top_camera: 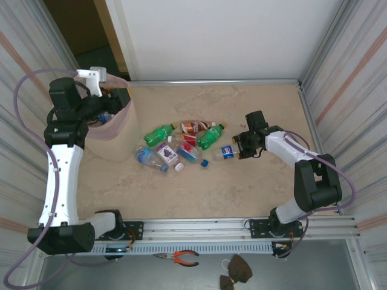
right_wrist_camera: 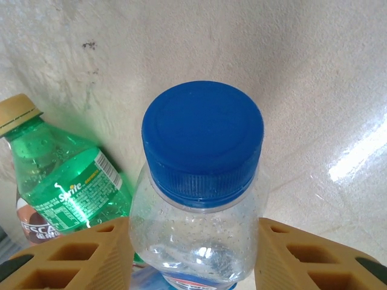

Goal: Put the plastic bottles in the bin

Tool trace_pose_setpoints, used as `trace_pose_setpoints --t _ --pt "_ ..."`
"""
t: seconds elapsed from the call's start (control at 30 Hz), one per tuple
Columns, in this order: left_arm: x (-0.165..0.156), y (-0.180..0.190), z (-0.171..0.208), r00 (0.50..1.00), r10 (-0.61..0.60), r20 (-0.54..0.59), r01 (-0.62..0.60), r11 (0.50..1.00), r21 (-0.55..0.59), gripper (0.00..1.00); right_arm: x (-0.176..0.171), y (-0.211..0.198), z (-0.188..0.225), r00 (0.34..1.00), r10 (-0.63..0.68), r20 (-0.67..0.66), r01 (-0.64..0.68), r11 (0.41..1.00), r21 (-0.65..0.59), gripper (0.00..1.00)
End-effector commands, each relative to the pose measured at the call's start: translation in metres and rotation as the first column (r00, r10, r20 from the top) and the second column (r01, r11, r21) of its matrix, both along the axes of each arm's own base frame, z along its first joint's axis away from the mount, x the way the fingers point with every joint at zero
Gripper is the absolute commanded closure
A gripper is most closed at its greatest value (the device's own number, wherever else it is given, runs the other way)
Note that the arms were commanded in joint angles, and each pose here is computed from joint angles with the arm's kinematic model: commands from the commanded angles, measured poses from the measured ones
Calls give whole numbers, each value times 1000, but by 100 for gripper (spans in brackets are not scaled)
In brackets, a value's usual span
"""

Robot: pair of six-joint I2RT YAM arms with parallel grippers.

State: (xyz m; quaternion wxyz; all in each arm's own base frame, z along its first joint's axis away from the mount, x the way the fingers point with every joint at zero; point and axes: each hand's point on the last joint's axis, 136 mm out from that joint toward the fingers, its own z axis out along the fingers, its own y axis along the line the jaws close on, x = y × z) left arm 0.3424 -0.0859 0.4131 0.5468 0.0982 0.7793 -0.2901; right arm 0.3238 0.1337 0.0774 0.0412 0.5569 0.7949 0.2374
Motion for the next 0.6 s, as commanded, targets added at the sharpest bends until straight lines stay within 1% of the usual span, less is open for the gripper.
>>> trace_pose_setpoints --t 0.0,0.1,0.2,0.23,0.33,0.43,0.47,0.57 --pt "-5 -8 16 998 -40 53 40 999 -6 51 4 -9 14 996 54 73 -50 997 -58 51" --pt "-5 -12 16 997 -58 58 58 998 -3 51 9 -10 29 979 129 155 -115 988 -99 50" --pt "-6 -18 16 994 -85 65 85 996 1 51 12 -10 47 945 223 241 -190 970 -151 50" --pt "-6 -21 17 993 -94 69 94 996 4 51 13 -9 53 926 257 275 -217 962 -169 50" --pt "-8 -32 17 987 -141 80 140 990 20 50 18 -2 79 833 394 389 -320 916 -243 49" --pt "-11 -47 17 974 -206 97 203 978 41 49 16 9 110 698 514 499 -410 858 -310 48" --pt "-13 -53 17 967 -233 103 229 972 47 49 15 13 121 638 556 532 -437 831 -344 48" --pt "-20 -71 17 940 -319 123 314 948 59 47 7 28 158 420 662 621 -495 740 -455 48"
